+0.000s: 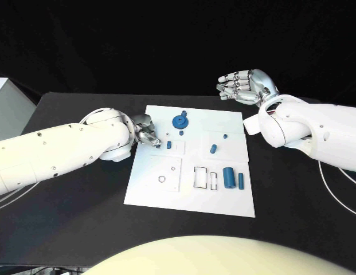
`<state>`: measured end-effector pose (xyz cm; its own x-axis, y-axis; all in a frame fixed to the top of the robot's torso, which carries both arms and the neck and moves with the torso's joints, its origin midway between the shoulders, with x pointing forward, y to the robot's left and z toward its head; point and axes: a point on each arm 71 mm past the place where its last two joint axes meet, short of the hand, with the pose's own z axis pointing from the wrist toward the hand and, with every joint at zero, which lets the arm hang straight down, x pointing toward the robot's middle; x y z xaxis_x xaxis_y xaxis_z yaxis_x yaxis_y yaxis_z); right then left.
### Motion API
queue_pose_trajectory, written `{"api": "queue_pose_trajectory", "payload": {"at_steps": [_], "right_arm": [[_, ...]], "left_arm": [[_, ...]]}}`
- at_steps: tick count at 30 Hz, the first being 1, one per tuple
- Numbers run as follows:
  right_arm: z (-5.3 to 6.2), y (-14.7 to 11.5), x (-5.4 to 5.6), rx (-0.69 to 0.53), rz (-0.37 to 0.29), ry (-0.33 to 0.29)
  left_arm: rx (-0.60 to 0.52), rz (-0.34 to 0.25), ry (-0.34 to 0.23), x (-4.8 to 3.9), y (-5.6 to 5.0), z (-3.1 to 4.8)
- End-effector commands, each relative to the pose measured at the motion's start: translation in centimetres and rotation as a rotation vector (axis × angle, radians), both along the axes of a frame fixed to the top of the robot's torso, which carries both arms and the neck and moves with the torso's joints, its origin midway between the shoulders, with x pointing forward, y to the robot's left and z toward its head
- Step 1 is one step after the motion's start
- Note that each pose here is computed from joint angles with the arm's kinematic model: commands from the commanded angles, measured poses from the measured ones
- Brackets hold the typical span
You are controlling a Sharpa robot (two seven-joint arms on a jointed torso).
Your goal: Assemble the parts on the task board
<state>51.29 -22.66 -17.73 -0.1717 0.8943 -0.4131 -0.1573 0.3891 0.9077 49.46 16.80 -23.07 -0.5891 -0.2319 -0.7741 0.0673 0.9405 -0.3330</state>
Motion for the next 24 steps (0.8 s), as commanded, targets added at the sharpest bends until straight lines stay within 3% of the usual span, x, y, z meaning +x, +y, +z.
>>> {"api": "queue_pose_trajectory", "payload": {"at_steps": [1, 24], "right_arm": [[0.00, 0.14, -0.06, 0.001, 0.019, -0.002], [-0.08, 0.14, -0.05, 0.001, 0.021, 0.001]], "left_arm": [[0.003, -0.015, 0.017, -0.22, -0.19, -0.39], [0.027, -0.033, 0.052, -0.42, -0.03, -0.74]]}}
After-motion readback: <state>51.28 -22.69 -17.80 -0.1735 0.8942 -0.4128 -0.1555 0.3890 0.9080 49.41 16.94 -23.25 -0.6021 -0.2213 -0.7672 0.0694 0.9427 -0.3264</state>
